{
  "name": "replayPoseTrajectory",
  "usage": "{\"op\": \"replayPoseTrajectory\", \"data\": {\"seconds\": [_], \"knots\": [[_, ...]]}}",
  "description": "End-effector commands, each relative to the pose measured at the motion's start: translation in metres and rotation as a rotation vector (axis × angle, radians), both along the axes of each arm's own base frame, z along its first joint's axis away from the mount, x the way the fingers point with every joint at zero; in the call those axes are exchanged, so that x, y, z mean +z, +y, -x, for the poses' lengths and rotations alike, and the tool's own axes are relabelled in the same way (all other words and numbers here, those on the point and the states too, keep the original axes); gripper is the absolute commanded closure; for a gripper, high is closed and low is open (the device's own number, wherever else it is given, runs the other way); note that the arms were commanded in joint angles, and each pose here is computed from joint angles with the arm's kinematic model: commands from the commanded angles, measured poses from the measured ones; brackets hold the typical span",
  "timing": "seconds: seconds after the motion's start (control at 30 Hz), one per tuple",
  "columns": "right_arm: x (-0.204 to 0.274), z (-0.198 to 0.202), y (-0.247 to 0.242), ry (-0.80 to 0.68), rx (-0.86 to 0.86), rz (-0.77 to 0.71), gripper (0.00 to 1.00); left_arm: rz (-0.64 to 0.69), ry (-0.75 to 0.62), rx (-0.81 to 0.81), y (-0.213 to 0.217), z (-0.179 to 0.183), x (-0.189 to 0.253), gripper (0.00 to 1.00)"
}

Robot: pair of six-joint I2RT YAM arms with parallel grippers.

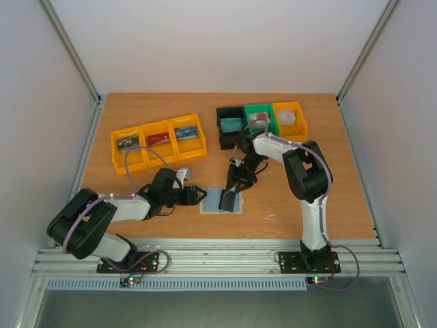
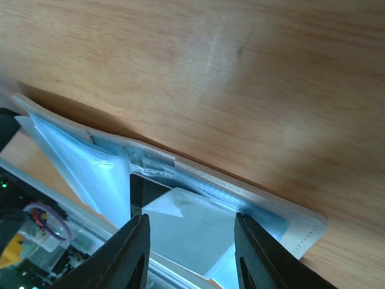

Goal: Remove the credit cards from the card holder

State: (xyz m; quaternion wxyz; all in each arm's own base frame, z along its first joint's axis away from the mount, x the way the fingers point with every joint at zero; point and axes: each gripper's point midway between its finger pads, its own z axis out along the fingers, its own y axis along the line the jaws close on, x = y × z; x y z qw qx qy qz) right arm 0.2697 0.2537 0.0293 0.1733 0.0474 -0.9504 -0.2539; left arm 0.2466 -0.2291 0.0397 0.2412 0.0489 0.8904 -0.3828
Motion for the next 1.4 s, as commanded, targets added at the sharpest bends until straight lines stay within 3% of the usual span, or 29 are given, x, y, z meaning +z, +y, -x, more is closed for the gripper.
{"op": "replayPoseTrajectory", "data": {"seconds": [0.0, 0.33, 0.53, 0.8, 0.97, 1.13, 1.37], "knots": [[-0.005, 0.005, 0.010, 0.042, 0.004, -0.057, 0.60, 0.015, -0.078, -0.038, -0.014, -0.009, 0.011, 0.33], [-0.002, 0.006, 0.025, 0.078, -0.047, -0.165, 0.60, 0.036, -0.108, -0.144, -0.039, -0.003, 0.015, 0.29], [-0.005, 0.005, 0.023, 0.069, -0.044, -0.145, 0.60, 0.028, -0.104, -0.146, -0.042, -0.005, 0.012, 0.29], [0.020, -0.017, -0.006, -0.121, -0.045, 0.014, 0.58, 0.011, -0.109, -0.110, -0.037, -0.009, 0.012, 0.30], [0.023, -0.024, -0.041, -0.194, -0.135, 0.115, 0.50, 0.005, -0.108, -0.106, -0.036, -0.009, 0.012, 0.30], [0.008, -0.013, -0.048, -0.129, -0.132, 0.135, 0.43, 0.000, -0.107, -0.112, -0.036, -0.009, 0.011, 0.31], [-0.010, 0.008, -0.024, 0.028, -0.153, -0.013, 0.43, 0.004, -0.104, -0.115, -0.037, -0.008, 0.010, 0.32]]}}
